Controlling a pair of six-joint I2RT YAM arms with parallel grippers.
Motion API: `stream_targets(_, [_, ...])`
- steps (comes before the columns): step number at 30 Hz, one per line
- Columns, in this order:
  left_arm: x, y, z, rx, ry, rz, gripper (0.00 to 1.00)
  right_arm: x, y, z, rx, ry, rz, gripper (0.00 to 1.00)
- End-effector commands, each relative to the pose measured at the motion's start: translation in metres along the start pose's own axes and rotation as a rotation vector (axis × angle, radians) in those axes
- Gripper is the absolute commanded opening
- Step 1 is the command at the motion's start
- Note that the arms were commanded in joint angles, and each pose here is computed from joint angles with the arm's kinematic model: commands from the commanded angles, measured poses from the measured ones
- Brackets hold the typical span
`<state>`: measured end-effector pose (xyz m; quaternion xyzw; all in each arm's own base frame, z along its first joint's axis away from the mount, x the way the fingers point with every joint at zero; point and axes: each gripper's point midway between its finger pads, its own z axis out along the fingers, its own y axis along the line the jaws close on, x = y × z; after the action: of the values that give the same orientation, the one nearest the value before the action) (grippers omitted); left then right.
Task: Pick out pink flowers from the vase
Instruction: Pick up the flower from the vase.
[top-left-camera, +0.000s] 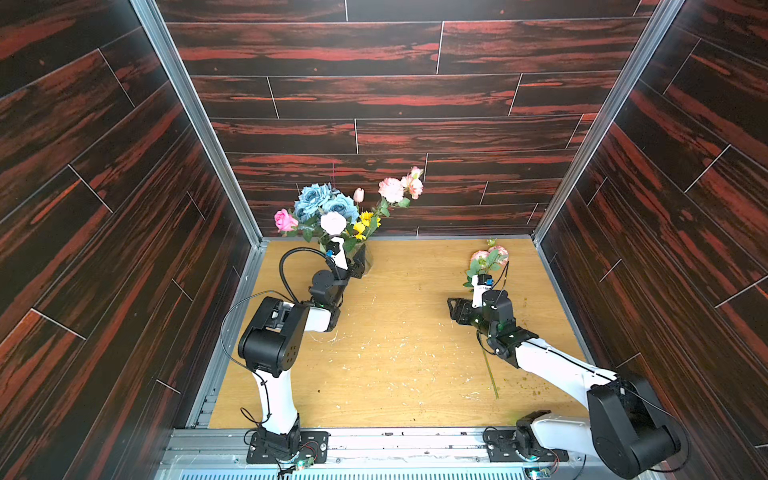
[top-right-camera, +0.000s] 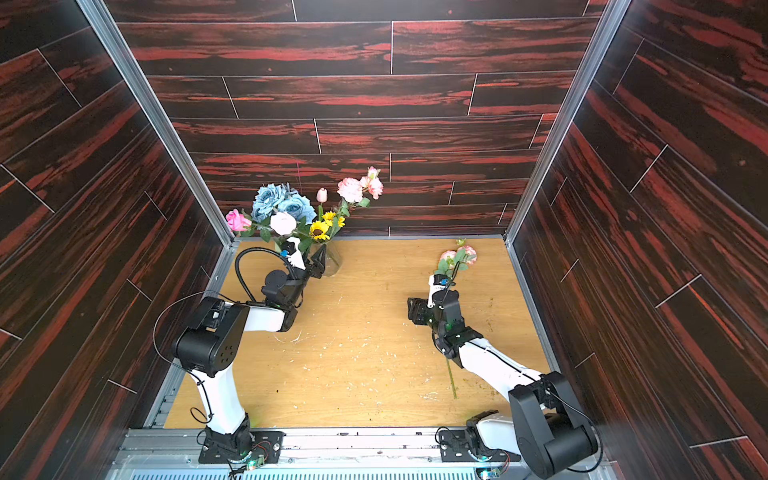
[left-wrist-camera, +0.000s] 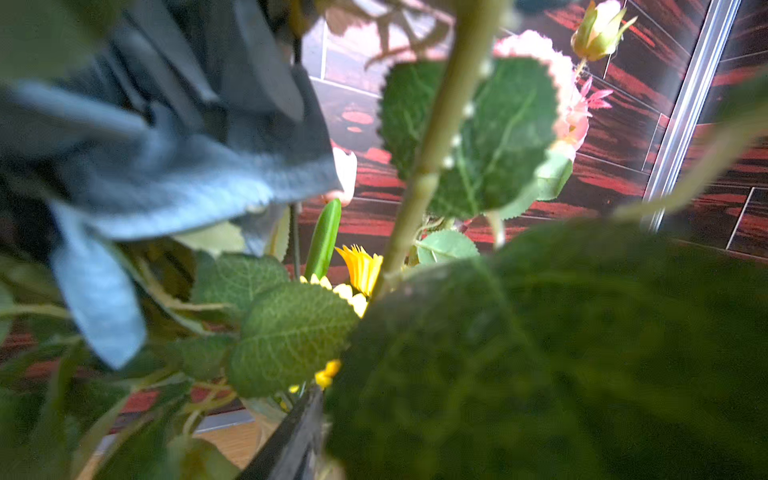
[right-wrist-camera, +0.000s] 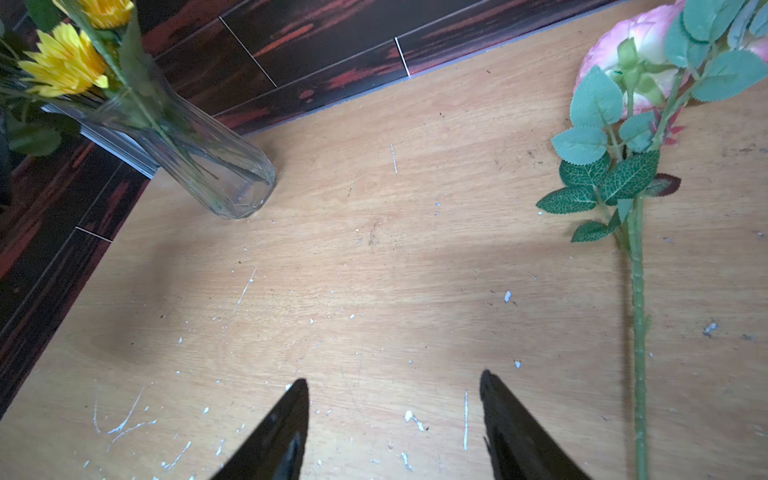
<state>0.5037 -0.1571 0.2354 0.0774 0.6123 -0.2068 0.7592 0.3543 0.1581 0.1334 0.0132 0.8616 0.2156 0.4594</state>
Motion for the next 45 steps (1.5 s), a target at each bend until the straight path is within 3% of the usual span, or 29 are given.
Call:
stream_targets(1, [-0.014, -0.001, 0.006, 0.012, -0.051, 0.027, 0.56, -0.008, 0.006, 0.003, -0.005, -0.01, -0.017, 0.67])
stream_targets(9, [-0.026, 0.01, 0.016, -0.046, -0.093, 0.051, 0.4, -0.007, 0.006, 0.004, -0.004, -0.006, -0.02, 0.67])
stream_targets(17, [-0.035, 0.014, 0.023, -0.066, -0.104, 0.06, 0.33, -0.008, 0.008, 0.002, -0.015, -0.006, -0.022, 0.67])
stream_targets(31, [-0.062, 0.001, 0.026, -0.022, -0.079, 0.092, 0.02, -0.011, 0.013, 0.0, -0.036, -0.004, -0.023, 0.66])
stream_targets(42, [-0.102, -0.012, 0.024, 0.011, -0.086, 0.138, 0.0, -0.009, 0.015, 0.001, -0.041, 0.002, -0.025, 0.66])
stream_targets(45, [-0.131, -0.021, 0.021, 0.018, -0.101, 0.179, 0.0, -0.01, 0.014, 0.001, -0.04, 0.001, -0.024, 0.66])
